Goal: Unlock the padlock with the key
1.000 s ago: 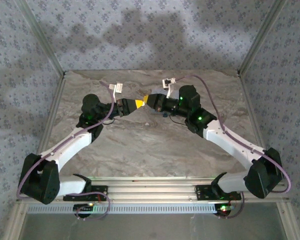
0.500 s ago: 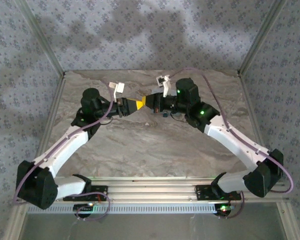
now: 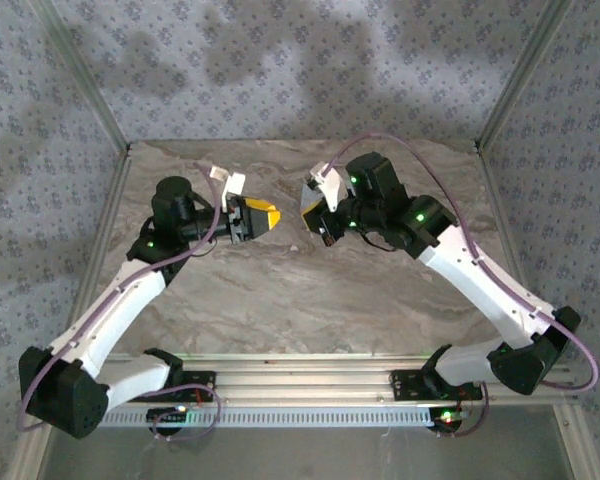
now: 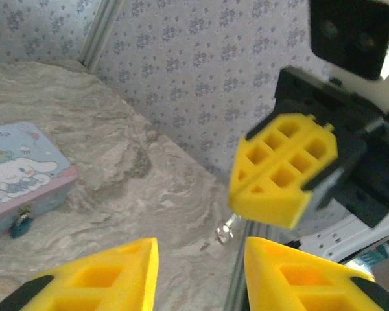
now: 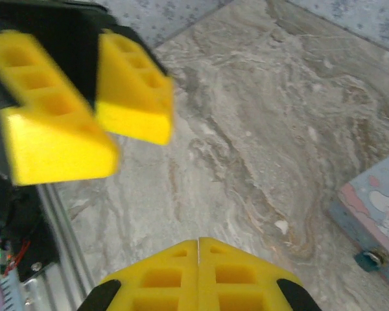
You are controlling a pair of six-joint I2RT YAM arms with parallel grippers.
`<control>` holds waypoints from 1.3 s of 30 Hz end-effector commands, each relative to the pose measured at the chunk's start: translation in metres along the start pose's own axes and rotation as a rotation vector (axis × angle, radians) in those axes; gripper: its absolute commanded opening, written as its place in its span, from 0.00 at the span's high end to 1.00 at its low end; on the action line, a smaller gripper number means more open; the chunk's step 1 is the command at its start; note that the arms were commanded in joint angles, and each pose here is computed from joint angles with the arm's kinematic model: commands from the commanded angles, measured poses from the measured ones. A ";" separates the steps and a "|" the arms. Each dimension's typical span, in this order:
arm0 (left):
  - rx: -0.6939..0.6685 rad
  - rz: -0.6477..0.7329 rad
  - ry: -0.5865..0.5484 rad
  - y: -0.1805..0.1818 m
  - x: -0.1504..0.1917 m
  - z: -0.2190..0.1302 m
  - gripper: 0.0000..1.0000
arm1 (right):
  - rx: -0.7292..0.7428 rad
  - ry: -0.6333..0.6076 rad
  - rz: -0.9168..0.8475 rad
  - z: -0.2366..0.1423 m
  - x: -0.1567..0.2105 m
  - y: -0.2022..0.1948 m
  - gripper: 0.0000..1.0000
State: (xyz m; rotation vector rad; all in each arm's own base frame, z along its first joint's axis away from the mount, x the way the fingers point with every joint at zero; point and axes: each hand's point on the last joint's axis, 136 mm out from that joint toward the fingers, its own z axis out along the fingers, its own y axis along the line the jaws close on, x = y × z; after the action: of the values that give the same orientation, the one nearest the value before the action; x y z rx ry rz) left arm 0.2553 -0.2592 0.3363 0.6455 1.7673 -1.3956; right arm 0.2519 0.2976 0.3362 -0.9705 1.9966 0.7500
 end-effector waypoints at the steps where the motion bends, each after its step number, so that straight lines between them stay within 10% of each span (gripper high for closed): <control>1: 0.102 0.002 -0.039 -0.014 -0.008 0.007 0.63 | -0.117 -0.092 -0.045 -0.020 -0.014 0.022 1.00; 39: 0.384 0.014 -0.154 -0.067 -0.016 0.040 0.76 | -0.264 -0.405 0.133 -0.057 -0.047 0.003 1.00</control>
State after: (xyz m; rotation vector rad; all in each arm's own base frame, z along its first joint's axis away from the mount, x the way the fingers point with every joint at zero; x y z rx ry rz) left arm 0.2282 -0.3156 0.3699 0.7044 1.4536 -1.7429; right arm 0.2504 0.2754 0.3923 -0.7658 1.7005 1.1862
